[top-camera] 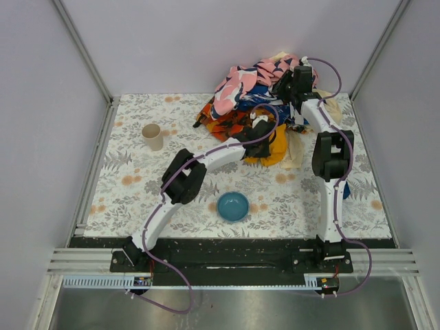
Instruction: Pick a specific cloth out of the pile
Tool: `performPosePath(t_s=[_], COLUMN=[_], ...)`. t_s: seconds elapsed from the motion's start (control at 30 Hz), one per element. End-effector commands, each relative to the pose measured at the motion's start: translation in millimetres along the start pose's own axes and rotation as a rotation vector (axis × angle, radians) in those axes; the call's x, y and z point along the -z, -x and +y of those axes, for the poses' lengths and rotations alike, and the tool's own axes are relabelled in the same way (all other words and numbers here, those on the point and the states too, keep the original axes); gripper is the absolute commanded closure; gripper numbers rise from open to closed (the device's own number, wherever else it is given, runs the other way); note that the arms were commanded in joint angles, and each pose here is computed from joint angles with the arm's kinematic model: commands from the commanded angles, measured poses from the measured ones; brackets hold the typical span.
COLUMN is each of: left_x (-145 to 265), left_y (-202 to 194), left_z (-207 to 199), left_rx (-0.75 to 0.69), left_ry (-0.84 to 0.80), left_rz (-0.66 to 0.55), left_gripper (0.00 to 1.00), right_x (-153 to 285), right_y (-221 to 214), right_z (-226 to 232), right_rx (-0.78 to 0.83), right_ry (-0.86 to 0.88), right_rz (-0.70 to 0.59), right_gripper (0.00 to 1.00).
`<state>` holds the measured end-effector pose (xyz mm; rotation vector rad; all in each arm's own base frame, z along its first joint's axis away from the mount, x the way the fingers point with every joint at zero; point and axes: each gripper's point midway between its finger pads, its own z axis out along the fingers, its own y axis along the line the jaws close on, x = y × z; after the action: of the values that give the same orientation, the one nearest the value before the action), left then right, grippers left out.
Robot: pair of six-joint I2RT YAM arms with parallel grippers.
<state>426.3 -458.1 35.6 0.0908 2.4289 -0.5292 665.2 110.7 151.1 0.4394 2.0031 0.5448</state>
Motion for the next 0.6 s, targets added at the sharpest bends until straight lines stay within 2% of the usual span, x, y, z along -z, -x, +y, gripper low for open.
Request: performPosePath(t_s=[0.0,0.3,0.57], left_x=[62.3,200.7,311.3], left_y=[42.4,102.8,141.6], left_z=[-25.8,-33.9,-3.2], left_rx=[-0.043,-0.114,-0.141], left_ry=[-0.056,-0.144,-0.088], left_rz=[-0.091,-0.314,-0.518], left_gripper=[1.00,1.00,1.00], right_x=[9.3,18.1,37.0], right_y=[-66.6,-53.4,-39.4], right_z=[-49.2,-65.4,-64.7], right_rx=[-0.019,-0.015,-0.013], right_ry=[-0.144,-0.193,-0.203], right_rz=[0.225,0.194,0.173], right_gripper=[0.51,0.46,0.43])
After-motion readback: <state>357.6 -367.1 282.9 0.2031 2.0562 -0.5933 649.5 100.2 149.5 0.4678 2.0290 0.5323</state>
